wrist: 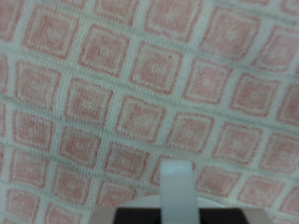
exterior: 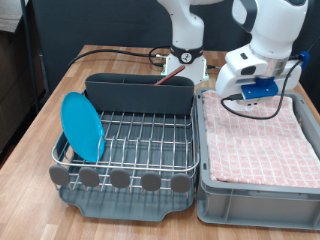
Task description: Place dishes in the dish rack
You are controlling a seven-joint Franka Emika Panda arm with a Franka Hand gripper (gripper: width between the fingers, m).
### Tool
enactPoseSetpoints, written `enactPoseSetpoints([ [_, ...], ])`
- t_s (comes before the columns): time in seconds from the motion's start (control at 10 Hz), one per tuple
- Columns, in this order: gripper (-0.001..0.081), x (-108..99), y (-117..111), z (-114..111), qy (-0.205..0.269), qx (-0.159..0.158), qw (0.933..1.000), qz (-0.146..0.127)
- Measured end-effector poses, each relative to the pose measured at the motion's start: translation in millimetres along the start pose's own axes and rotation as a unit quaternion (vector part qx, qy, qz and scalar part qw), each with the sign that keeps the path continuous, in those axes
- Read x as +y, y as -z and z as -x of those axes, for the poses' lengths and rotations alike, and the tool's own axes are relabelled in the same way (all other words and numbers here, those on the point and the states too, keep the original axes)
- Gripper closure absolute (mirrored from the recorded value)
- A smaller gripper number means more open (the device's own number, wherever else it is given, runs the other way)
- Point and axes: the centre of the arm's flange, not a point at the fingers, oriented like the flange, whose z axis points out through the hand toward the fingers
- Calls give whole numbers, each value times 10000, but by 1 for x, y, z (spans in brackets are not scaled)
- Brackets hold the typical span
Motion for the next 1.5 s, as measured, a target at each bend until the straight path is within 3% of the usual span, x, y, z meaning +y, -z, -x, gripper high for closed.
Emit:
enactPoseSetpoints([
  [0.3, 735, 7, 46, -9, -233, 607, 9979, -74],
  [0.6, 735, 19, 88, -17, -767, 1307, 9884, -128],
  [0.9, 735, 21, 85, -26, -758, 1345, 9879, -137],
  [1.5, 735, 51, 101, -107, -1196, 1558, 9795, -453],
])
